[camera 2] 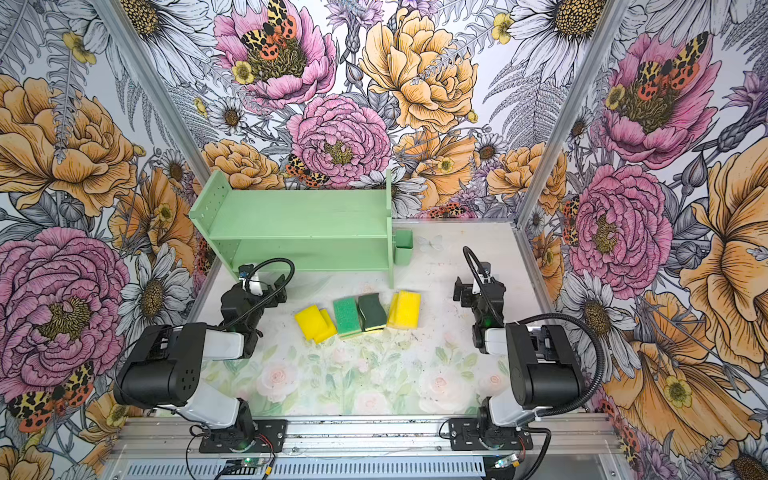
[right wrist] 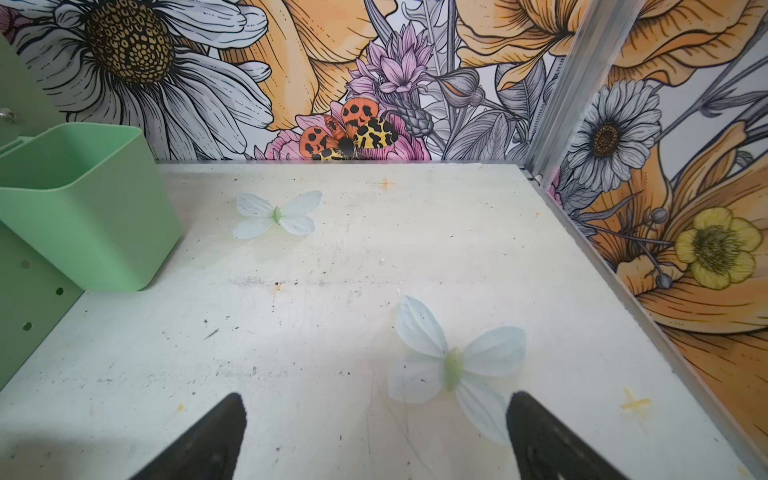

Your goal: Place and organize the cleaning sponges onto the shelf

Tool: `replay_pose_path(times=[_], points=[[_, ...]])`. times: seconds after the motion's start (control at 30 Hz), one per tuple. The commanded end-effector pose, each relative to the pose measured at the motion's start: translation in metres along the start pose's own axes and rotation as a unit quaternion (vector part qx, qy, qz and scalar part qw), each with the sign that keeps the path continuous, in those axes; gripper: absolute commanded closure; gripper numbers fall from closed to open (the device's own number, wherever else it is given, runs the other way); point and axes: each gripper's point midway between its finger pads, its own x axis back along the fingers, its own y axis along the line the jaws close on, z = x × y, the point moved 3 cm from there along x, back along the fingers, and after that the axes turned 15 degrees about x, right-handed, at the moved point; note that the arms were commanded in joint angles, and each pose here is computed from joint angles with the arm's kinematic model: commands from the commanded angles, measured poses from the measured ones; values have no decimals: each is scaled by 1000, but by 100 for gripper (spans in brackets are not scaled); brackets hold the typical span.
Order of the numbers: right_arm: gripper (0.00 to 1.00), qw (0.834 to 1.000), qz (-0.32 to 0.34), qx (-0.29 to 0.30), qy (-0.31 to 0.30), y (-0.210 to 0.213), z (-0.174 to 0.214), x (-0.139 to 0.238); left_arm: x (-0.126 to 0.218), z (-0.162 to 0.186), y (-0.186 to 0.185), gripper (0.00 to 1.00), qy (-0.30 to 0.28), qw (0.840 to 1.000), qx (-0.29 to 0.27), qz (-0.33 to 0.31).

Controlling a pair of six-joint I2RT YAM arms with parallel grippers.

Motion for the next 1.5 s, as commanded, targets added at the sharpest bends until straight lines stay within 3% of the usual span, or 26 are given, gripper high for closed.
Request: replay_pose_path(times=[0.0,0.77,1.07,1.47], points=[[0,1000,4,-5,-18,-4,-9,-2,-3,-8,-3,1,-10,1000,0,4],[5,1000,5,-7,-15,-4,-9,-3,-4,-10,1,1,-12,1000,5,-8],[2,1000,5,-7,-14,-4,-8,-4,-2,-10,2,1,-14,1000,6,-8],[2,1000,6,-7,-17,-4,-8,-2,7,-14,-17,1,-29,999,-35,-12]])
